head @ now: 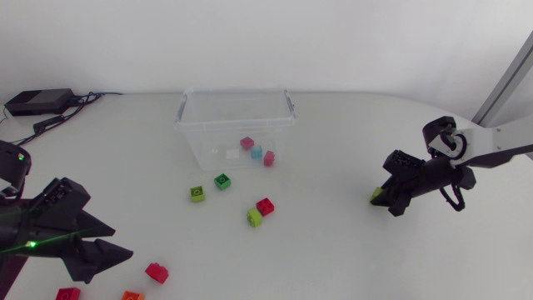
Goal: Pick up the duplo bricks and place them in the container
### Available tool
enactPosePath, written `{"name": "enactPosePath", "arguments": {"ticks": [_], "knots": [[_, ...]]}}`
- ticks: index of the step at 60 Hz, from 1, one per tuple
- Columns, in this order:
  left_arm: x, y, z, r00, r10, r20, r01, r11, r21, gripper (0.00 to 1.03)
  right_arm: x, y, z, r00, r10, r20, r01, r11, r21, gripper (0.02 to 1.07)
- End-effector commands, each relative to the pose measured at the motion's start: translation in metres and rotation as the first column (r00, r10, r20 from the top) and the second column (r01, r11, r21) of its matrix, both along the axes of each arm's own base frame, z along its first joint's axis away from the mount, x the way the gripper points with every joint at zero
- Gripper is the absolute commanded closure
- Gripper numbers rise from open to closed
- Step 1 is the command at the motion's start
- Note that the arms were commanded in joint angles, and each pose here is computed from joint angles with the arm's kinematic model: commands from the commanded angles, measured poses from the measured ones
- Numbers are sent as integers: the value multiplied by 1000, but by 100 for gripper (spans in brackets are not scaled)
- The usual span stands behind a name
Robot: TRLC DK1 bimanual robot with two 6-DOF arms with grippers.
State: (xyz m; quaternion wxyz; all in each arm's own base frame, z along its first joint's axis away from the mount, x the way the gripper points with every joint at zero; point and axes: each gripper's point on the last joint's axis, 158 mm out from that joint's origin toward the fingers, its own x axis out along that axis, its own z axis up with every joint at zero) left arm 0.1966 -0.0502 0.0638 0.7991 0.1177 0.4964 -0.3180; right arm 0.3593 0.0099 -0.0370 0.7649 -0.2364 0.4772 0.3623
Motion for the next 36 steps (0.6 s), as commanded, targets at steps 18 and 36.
{"name": "enactPosePath", "arguments": {"ticks": [18, 36], "knots": [[-24, -24, -35, 962, -116, -247, 134, 989, 57, 20, -4, 30, 61, 994, 16, 108, -15, 1000, -14, 85], [-15, -19, -52, 926, -71, -371, 159, 964, 213, 21, -7, 49, 89, 988, 23, 155, -22, 1000, -7, 84]]}}
